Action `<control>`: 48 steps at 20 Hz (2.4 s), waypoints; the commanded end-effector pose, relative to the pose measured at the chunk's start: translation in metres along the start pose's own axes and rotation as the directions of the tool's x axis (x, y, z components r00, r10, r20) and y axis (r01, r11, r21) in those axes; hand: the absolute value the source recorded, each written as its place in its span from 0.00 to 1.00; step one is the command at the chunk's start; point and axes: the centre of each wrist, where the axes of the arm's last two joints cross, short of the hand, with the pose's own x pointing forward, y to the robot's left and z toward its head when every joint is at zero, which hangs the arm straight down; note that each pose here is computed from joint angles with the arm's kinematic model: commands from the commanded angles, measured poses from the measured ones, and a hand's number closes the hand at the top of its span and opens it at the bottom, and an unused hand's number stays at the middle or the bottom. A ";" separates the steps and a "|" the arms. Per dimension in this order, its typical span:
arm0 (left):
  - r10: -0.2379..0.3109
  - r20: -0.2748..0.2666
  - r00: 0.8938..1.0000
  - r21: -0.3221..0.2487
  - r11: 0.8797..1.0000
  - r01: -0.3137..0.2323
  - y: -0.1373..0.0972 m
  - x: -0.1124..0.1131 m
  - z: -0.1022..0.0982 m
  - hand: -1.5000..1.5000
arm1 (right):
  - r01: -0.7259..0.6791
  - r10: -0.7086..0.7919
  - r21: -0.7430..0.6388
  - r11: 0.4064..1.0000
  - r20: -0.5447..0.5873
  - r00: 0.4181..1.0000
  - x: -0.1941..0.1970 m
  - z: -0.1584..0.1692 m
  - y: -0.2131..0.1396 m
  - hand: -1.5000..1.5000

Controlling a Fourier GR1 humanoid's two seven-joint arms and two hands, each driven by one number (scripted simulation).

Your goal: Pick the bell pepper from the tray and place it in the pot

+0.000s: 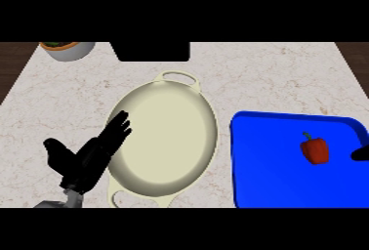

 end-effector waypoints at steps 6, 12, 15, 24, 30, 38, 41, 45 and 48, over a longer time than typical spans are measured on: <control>-0.012 0.003 1.000 0.019 1.000 0.012 0.012 0.014 -0.008 0.50 | 0.065 -0.053 0.101 0.993 -0.121 0.991 0.049 0.031 0.004 0.00; -0.012 -0.003 1.000 0.001 1.000 0.012 0.005 0.011 -0.011 0.50 | 0.107 -0.094 0.119 0.987 -0.113 0.989 0.045 0.016 0.043 0.00; 0.001 -0.011 1.000 0.002 1.000 -0.001 0.000 0.003 -0.003 0.50 | 0.098 -0.081 0.134 0.986 -0.128 0.988 0.063 0.013 0.046 0.00; 0.003 0.000 1.000 -0.006 1.000 -0.003 0.003 -0.004 -0.002 0.50 | -0.075 0.093 0.091 0.993 -0.221 0.971 0.039 -0.004 0.068 0.00; 0.001 0.004 1.000 -0.010 1.000 -0.001 0.002 0.018 0.004 0.50 | -0.095 0.116 0.102 0.990 -0.220 0.969 0.049 -0.002 0.076 0.00; 0.000 0.005 1.000 -0.002 1.000 0.000 -0.001 0.017 -0.004 0.50 | -0.089 0.120 0.141 0.986 -0.225 0.967 0.025 0.000 0.099 0.00; 0.000 -0.006 1.000 -0.016 1.000 0.000 0.006 0.002 0.009 0.50 | -0.103 0.138 0.151 0.983 -0.246 0.959 0.006 -0.013 0.096 0.00; 0.008 -0.011 1.000 0.003 1.000 -0.008 -0.006 -0.003 -0.011 0.50 | -0.096 0.132 0.150 0.984 -0.250 0.959 0.010 -0.021 0.106 0.00; 0.010 -0.006 1.000 0.015 1.000 -0.010 -0.007 0.006 0.012 0.50 | -0.097 0.134 0.152 0.984 -0.256 0.957 0.009 -0.029 0.093 0.00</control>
